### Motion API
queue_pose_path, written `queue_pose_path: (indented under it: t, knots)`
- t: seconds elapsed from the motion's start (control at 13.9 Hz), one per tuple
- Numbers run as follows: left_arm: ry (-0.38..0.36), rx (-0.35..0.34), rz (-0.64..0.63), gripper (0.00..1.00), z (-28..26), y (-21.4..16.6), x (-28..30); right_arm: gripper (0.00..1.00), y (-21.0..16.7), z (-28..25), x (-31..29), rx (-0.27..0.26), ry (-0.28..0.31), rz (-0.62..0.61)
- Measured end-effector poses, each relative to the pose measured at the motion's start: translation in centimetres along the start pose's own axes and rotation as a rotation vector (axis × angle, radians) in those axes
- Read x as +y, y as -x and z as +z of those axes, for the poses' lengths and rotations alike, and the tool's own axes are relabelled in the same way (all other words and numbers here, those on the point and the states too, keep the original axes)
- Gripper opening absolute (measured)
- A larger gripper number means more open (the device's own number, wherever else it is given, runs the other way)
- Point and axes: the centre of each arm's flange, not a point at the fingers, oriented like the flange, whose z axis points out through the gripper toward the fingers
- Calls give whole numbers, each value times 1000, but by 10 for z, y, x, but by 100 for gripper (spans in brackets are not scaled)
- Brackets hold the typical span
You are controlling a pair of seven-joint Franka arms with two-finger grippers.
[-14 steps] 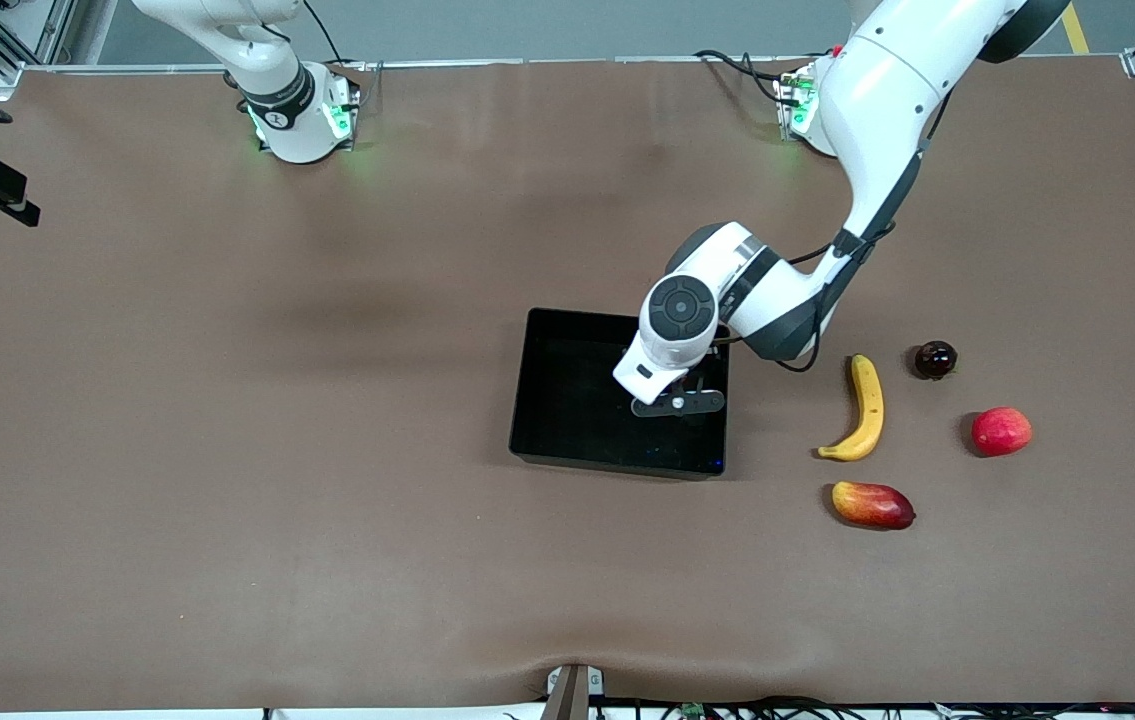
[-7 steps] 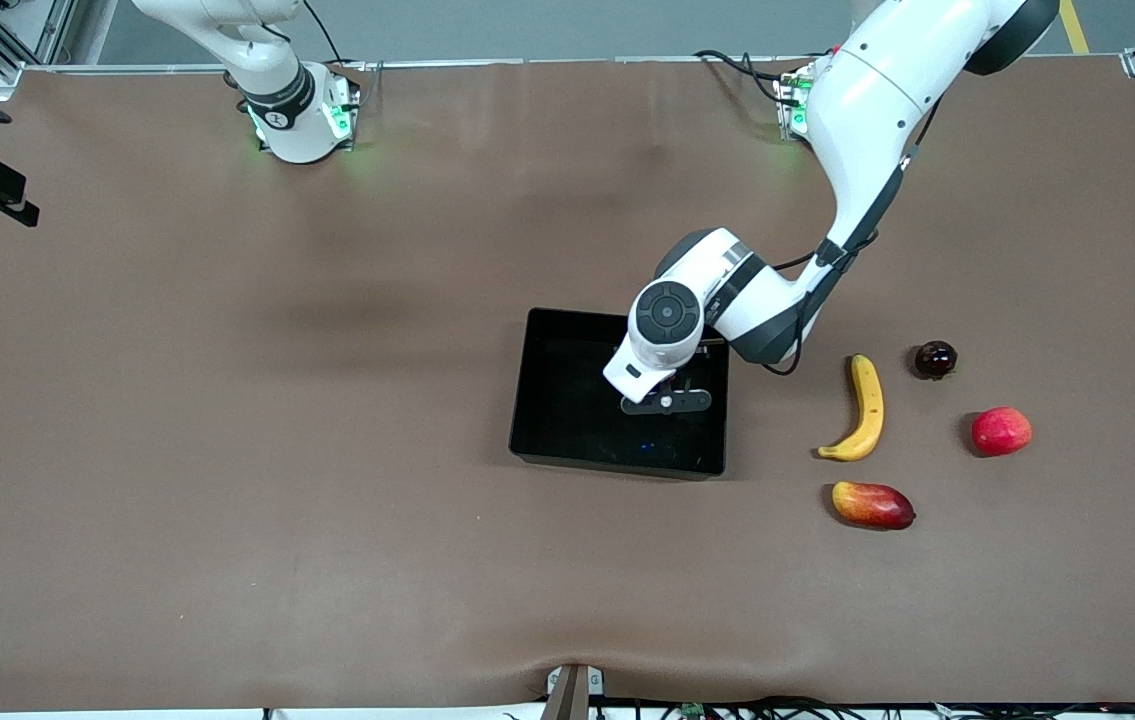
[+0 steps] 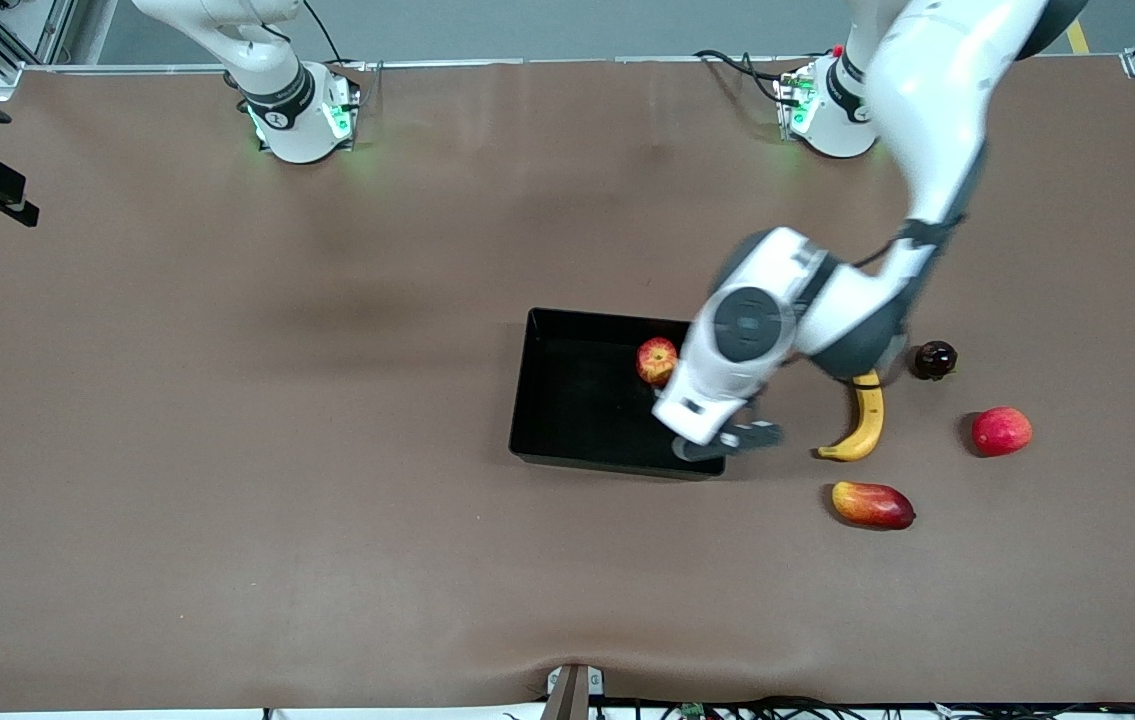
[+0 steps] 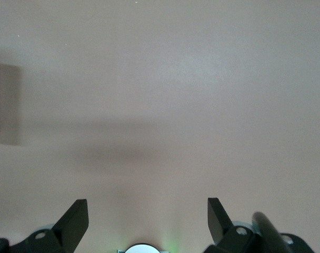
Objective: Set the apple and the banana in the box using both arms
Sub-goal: 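Move the left gripper over the yellow banana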
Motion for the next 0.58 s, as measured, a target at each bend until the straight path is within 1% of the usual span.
queue_pose_path:
  t: [0.14, 0.29, 0.43, 0.5, 0.58]
  knots:
    - [-23, -33, 82, 100, -7, -27, -64, 100, 0, 0, 0, 0, 0, 0]
    - [-37, -84, 148, 100, 2, -42, -115, 100, 0, 0, 0, 0, 0, 0]
    - [-54, -143, 203, 100, 30, -44, -157, 100, 0, 0, 0, 0, 0, 1]
    - [-70, -162, 222, 100, 50, -41, -174, 100, 0, 0, 1, 0, 0, 1]
    - [-81, -161, 233, 100, 69, -37, -184, 100, 0, 0, 1, 0, 0, 2]
